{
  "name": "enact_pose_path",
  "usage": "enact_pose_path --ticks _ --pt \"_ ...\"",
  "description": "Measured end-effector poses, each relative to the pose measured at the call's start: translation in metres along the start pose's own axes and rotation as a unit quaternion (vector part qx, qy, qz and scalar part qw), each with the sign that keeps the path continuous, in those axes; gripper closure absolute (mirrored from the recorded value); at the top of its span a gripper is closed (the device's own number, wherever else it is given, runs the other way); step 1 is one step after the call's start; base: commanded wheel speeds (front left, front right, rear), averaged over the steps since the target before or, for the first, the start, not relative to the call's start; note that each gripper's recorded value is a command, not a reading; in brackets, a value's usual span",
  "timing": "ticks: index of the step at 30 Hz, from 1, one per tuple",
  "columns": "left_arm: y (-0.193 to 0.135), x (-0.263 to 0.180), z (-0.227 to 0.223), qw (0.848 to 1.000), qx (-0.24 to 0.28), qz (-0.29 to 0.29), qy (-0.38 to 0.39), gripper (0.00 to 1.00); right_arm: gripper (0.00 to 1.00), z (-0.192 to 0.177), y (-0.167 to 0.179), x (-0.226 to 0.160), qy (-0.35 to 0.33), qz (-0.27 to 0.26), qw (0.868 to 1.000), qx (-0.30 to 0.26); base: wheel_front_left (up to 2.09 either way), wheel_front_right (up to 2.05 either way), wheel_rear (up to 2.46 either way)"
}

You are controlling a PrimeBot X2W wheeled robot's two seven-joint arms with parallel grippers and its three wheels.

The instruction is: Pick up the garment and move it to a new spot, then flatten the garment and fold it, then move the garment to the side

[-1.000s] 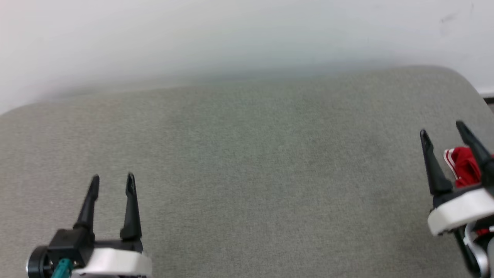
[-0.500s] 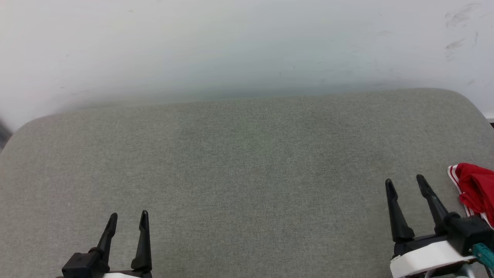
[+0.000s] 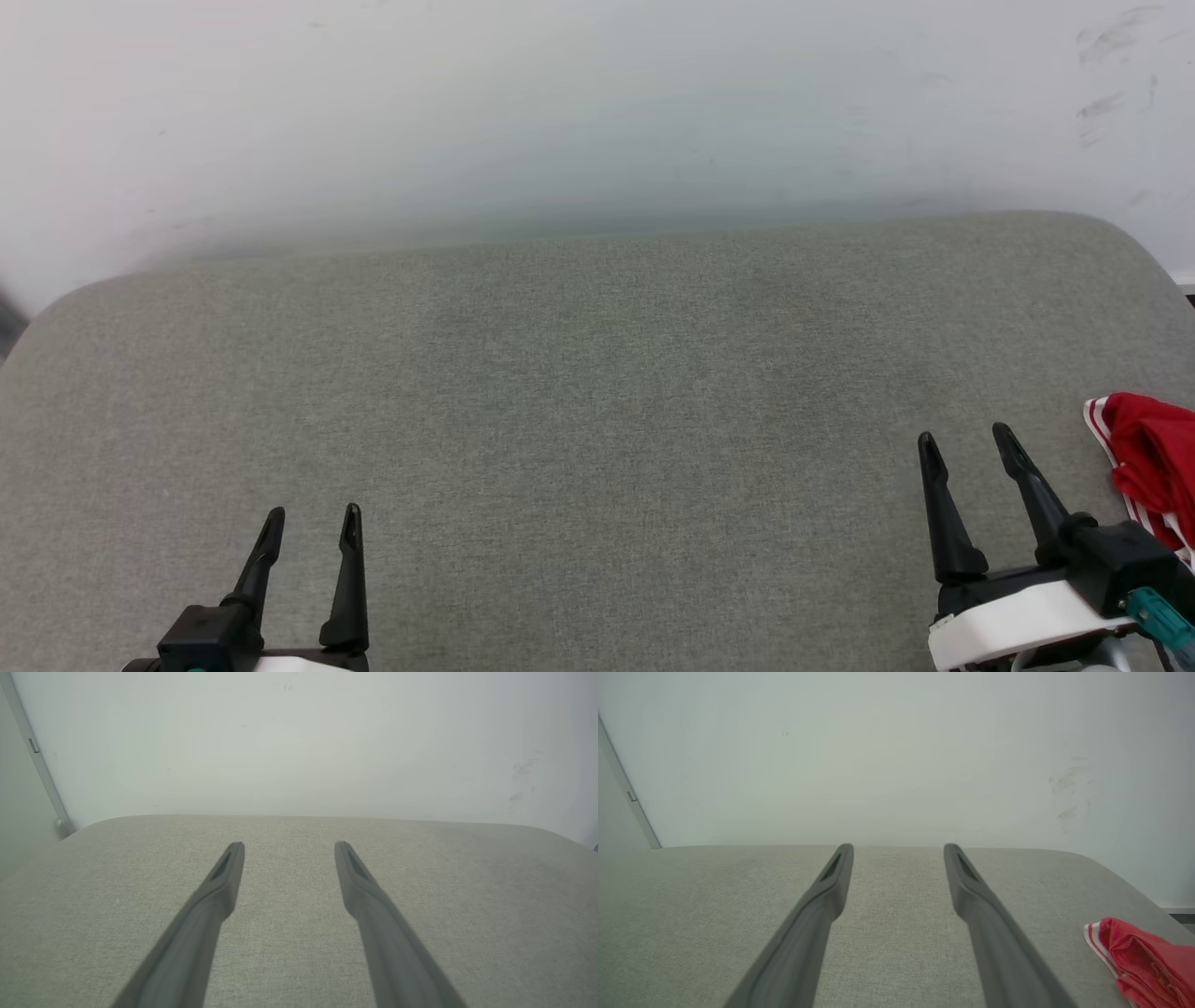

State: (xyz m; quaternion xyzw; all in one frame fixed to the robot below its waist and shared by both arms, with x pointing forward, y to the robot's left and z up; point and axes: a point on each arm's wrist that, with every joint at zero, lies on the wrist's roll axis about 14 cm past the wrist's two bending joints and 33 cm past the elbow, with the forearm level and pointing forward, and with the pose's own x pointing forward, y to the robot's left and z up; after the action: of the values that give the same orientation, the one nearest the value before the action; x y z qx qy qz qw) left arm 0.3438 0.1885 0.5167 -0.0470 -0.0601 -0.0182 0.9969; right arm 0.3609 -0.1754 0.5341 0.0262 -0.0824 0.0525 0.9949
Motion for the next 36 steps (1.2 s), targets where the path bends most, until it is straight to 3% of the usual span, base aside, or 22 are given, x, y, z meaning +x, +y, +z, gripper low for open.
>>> enact_pose_path --ticks 9,10,14,23,36 --pt "0.008 0.004 0.012 1.000 -0.003 0.014 -0.020 0.00 0.00 0.003 0.000 0.000 -0.005 -0.001 1.000 -0.001 0.00 0.00 0.00" --pt "0.008 0.003 0.009 1.000 -0.005 0.014 -0.014 1.00 1.00 -0.001 0.000 -0.002 0.001 -0.002 1.000 0.000 0.00 0.00 0.00" --pt "0.010 -0.004 -0.010 1.000 -0.015 0.021 0.018 1.00 1.00 -0.019 -0.002 -0.011 0.033 -0.008 0.999 0.010 0.00 0.00 0.00" --pt "0.016 -0.002 -0.017 0.994 -0.099 0.044 0.032 1.00 1.00 -0.025 -0.010 -0.012 0.044 -0.036 0.994 0.096 0.00 0.00 0.00" --pt "0.020 0.004 -0.020 0.975 -0.209 0.065 0.039 1.00 1.00 -0.030 -0.020 -0.009 0.051 -0.068 0.975 0.206 0.00 0.00 0.00"
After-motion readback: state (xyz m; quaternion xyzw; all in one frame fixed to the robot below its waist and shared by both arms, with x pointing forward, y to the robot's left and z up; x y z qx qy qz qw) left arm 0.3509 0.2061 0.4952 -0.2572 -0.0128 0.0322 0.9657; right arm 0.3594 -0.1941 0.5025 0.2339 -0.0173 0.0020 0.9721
